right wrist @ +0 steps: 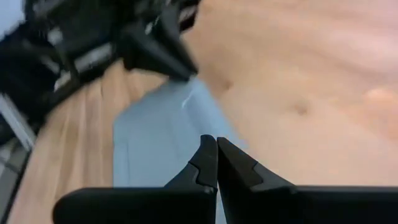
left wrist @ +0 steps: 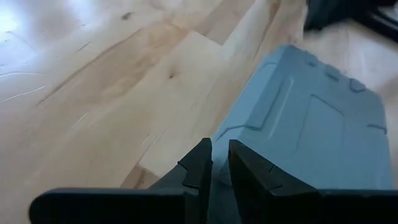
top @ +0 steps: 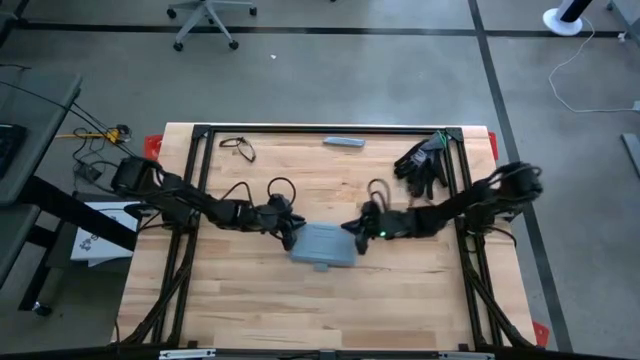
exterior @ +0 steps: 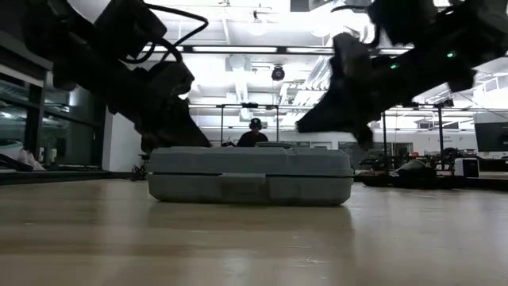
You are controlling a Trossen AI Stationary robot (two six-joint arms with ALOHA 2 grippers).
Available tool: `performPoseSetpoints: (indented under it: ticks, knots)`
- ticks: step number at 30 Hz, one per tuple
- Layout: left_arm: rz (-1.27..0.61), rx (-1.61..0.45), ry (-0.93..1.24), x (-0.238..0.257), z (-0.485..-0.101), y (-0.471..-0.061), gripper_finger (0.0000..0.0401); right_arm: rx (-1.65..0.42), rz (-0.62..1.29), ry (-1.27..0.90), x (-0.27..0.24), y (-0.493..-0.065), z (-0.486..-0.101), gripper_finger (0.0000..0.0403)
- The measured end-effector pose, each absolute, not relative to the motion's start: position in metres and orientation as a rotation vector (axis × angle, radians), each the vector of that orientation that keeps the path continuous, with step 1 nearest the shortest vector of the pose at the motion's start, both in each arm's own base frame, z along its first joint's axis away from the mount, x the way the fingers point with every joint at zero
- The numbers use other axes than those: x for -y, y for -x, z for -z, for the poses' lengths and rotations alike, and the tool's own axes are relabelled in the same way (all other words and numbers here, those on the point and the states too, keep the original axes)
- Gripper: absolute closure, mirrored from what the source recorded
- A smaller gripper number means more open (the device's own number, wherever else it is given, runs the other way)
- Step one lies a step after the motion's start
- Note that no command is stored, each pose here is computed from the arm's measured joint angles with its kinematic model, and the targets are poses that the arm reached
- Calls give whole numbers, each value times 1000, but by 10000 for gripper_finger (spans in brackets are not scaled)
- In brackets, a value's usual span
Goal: Prefit tool cases
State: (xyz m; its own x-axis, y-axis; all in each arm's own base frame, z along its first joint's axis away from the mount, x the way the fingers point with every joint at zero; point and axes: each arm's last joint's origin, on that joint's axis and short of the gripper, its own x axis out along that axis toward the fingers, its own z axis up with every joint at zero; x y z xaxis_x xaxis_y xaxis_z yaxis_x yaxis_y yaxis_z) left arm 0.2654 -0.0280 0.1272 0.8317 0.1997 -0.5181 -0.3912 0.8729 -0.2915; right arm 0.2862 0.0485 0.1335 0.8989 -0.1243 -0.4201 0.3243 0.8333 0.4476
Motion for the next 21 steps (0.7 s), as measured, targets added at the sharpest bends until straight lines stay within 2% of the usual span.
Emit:
performPoseSetpoints:
  ticks: [4, 10, 17, 21]
  knots:
    - [-310, -461, 411, 29, -127, -269, 353, -477, 173, -494, -64, -316, -121, 403]
    - [-220, -358, 374, 31, -138, -275, 353, -608, 202, -443, -81, -343, -106, 403]
    - [98, -214, 366, 41, -157, -281, 353, -624, 415, -363, -81, -341, -104, 403]
    - [172, -206, 371, 47, -159, -280, 353, -638, 548, -302, -65, -338, -102, 403]
